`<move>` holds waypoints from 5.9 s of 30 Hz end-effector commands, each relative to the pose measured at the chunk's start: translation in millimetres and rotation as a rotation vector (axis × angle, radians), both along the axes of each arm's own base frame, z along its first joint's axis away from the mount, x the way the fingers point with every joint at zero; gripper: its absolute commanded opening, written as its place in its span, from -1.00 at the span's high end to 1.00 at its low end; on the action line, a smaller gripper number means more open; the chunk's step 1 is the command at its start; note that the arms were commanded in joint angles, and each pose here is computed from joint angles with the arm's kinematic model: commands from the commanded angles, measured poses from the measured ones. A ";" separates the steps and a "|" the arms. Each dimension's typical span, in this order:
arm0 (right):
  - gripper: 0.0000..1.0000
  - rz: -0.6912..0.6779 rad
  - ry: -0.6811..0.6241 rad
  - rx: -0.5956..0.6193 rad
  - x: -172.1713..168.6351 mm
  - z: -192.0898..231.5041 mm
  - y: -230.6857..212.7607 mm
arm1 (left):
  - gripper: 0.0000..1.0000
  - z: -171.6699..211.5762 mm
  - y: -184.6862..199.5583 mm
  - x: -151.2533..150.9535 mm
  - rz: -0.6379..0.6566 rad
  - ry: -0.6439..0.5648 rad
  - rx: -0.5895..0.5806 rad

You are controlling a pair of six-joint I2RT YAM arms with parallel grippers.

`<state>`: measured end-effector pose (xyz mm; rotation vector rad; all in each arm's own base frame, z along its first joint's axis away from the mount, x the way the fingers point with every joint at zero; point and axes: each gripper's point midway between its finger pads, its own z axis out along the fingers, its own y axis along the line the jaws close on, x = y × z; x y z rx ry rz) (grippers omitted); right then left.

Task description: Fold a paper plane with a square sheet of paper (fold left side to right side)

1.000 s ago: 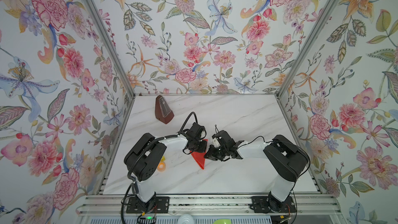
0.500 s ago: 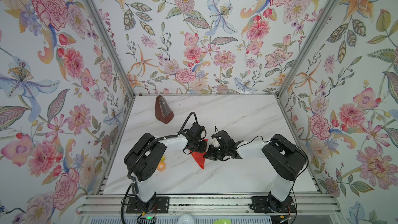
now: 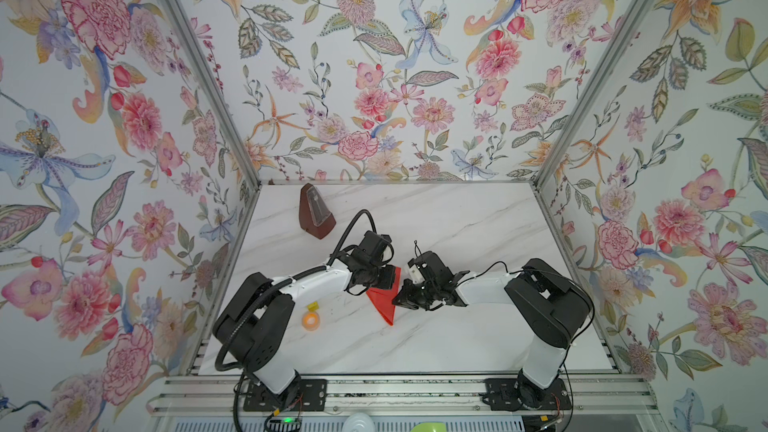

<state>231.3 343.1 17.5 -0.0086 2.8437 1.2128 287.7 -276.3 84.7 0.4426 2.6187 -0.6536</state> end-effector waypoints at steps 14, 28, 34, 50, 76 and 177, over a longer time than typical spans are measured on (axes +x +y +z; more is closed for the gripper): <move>1.00 -0.001 0.084 -0.152 -14.6 -37.9 -21.6 | 0.88 -59.7 40.6 -48.6 -0.004 0.132 0.124; 1.00 0.004 0.079 -0.171 -11.7 -39.4 -25.5 | 0.96 -90.9 67.2 -53.1 0.061 0.174 0.239; 0.85 0.023 0.037 -0.209 -2.7 -23.4 -27.3 | 1.00 -95.6 60.1 -62.1 0.129 0.211 0.129; 0.91 -0.053 0.069 -0.080 -10.8 40.0 21.6 | 1.00 -105.5 58.5 -73.3 0.231 0.229 0.022; 1.00 -0.023 0.187 -0.172 -29.7 -15.0 14.8 | 1.00 -107.0 63.3 -72.5 0.232 0.220 0.054; 0.92 0.023 0.099 -0.156 -37.7 8.7 -3.5 | 0.33 -20.5 91.1 -34.7 0.308 0.030 -0.189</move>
